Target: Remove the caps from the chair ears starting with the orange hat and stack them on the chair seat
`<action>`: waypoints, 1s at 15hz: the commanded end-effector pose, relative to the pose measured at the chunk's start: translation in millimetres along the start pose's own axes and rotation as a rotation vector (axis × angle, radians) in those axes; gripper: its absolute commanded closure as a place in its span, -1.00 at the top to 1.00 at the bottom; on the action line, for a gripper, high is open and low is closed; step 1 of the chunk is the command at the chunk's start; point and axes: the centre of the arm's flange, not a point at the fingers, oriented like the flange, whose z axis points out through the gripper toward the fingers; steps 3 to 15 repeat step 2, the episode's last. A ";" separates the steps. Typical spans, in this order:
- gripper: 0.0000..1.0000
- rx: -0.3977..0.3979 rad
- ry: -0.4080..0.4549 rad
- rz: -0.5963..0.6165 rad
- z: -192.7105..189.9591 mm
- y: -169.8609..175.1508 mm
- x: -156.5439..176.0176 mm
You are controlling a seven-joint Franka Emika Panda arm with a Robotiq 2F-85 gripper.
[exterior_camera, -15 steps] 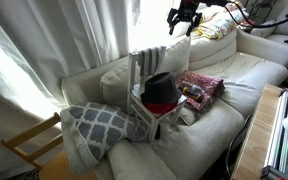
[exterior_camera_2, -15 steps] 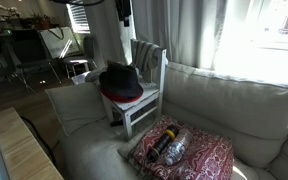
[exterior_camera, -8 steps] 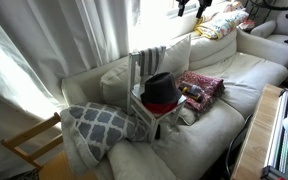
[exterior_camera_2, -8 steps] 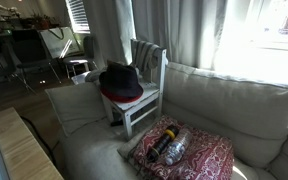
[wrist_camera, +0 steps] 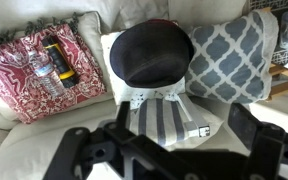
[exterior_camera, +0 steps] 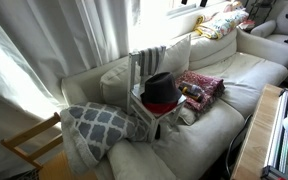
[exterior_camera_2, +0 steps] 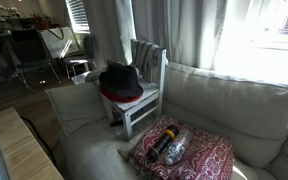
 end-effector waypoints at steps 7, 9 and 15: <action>1.00 0.000 -0.001 0.000 0.4 0.1 0.2; 1.00 0.000 -0.001 0.000 0.4 0.1 0.2; 1.00 0.000 -0.001 0.000 0.4 0.1 0.2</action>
